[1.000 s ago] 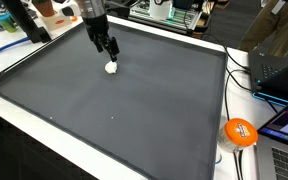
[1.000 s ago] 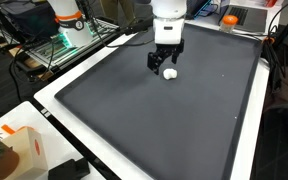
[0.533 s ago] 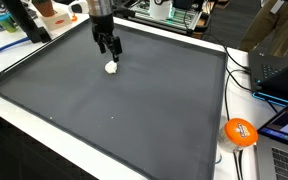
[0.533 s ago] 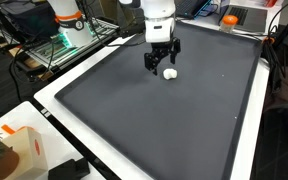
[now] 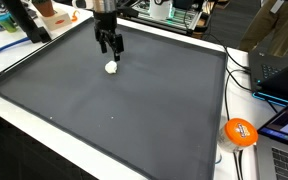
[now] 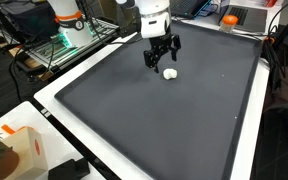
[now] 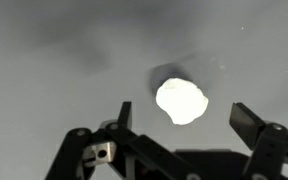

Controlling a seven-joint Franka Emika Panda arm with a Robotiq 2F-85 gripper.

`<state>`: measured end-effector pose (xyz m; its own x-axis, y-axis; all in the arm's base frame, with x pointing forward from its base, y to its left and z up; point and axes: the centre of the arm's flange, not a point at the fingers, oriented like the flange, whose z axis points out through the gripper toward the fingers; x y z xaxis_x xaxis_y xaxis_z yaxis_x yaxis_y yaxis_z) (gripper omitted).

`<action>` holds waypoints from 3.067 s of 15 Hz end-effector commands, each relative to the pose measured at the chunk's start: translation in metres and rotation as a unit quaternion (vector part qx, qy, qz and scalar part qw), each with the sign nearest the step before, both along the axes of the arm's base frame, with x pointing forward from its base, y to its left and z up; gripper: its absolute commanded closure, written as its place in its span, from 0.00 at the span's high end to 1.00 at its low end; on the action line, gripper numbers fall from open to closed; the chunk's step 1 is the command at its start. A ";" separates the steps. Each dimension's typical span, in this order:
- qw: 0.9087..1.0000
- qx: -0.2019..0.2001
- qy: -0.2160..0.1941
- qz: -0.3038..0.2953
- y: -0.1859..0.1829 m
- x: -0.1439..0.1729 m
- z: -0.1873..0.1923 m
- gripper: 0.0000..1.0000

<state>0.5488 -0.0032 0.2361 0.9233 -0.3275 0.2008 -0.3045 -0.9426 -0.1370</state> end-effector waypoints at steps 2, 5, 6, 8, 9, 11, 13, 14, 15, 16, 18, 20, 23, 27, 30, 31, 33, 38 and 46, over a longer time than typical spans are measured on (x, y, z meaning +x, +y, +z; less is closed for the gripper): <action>0.999 -0.010 -0.021 -0.026 -0.002 0.000 -0.001 1.00; 0.999 -0.009 -0.035 -0.039 -0.005 0.002 0.001 1.00; 0.998 -0.008 -0.040 -0.041 -0.005 0.002 0.001 1.00; 0.998 -0.003 -0.050 -0.043 -0.005 0.003 0.001 1.00; 0.998 -0.002 -0.055 -0.039 -0.002 0.003 0.000 1.00; 0.997 0.007 -0.067 -0.029 0.005 0.001 -0.004 1.00; 0.997 0.006 -0.075 -0.030 0.012 0.000 -0.015 1.00; 0.996 0.005 -0.079 -0.030 0.012 -0.001 -0.021 1.00; 0.995 -0.001 -0.092 -0.036 0.012 -0.003 -0.026 1.00; 0.993 -0.007 -0.107 -0.042 0.010 -0.005 -0.030 1.00; 0.989 -0.020 -0.140 -0.053 0.005 -0.012 -0.035 1.00; 0.990 -0.017 -0.133 -0.041 0.007 -0.004 -0.028 1.00; 0.990 -0.019 -0.136 -0.041 0.006 -0.009 -0.033 1.00; 0.986 -0.045 -0.152 -0.055 0.015 -0.021 -0.029 1.00; 0.981 -0.063 -0.177 -0.056 0.022 -0.034 -0.029 1.00; 0.976 -0.064 -0.196 -0.063 0.028 -0.041 -0.030 1.00; 0.969 -0.068 -0.227 -0.072 0.038 -0.053 -0.028 1.00; 0.959 -0.089 -0.256 -0.087 0.063 -0.061 -0.030 1.00; 0.959 -0.117 -0.245 -0.083 0.084 -0.054 -0.041 1.00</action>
